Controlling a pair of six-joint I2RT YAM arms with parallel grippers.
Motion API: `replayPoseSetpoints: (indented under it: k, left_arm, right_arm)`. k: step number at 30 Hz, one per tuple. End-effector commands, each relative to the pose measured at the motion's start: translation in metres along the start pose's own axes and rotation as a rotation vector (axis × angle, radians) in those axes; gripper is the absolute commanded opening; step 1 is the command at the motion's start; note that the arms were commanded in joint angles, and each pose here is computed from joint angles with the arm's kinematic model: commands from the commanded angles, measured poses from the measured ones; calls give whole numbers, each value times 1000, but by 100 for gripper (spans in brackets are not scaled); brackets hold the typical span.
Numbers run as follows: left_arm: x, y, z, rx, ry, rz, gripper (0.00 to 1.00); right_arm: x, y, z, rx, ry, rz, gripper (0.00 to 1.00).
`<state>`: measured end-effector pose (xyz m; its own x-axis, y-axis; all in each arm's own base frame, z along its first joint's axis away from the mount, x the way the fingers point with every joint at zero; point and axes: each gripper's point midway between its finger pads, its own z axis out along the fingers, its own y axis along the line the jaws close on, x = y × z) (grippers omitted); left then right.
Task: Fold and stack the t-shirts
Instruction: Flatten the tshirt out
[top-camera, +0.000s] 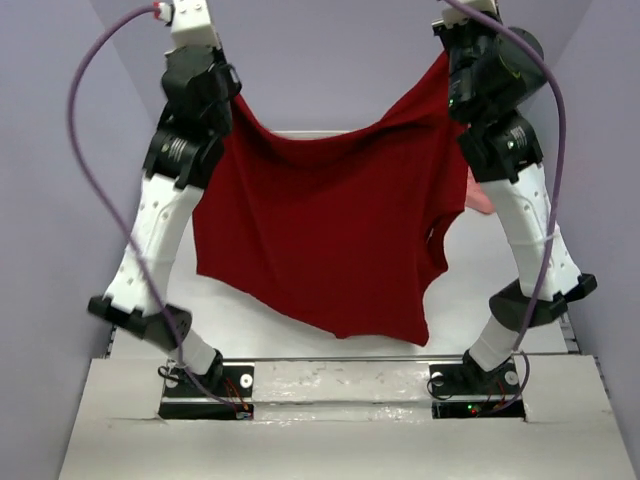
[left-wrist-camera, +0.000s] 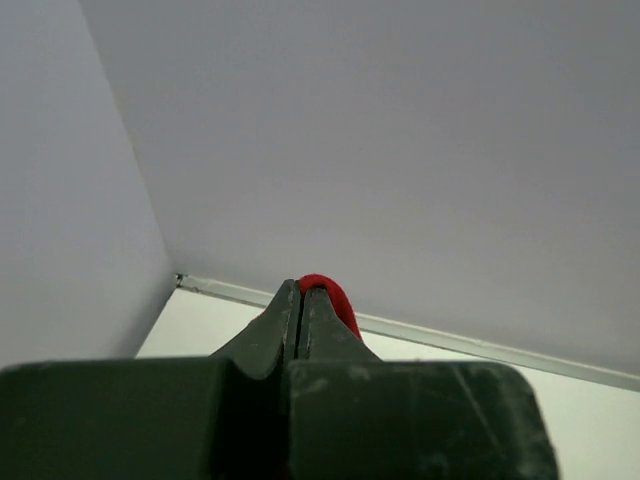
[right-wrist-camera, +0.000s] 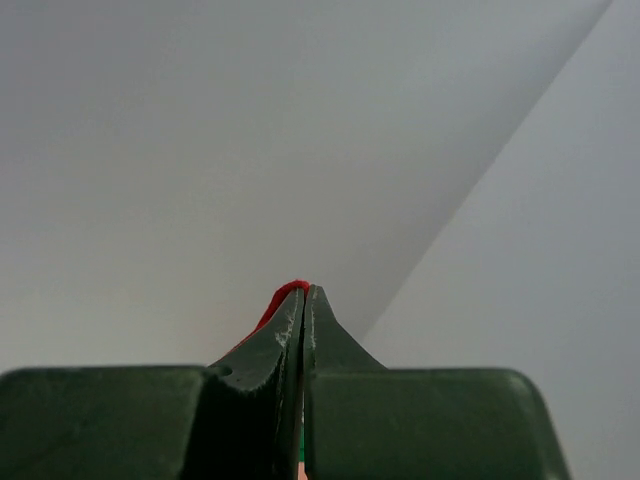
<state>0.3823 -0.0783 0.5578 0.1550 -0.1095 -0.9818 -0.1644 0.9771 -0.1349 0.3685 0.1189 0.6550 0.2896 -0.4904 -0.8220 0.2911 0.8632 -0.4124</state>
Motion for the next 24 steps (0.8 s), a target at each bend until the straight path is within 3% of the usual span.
replayPoseSetpoints:
  k: [1,6,10,18,24]
  left_arm:
    - [49,-23,82,54,65,5,0]
    - [79,-23,155,32,82,66,0]
    - [56,-23,149,56,37,35,0]
    - [-41,-24,43,86,-98,-8,0]
    - [-93,-32,-39,107,-160,-71,0]
  right_arm:
    - [64,10,52,-104,62,107,0]
    - [113,21,95,-119,113,123,0]
    - [96,11,95,-110,67,126,0]
    - [21,-30,33,-84,-42,142,0]
    - [-38,-70,-34,-10,-122,133,0]
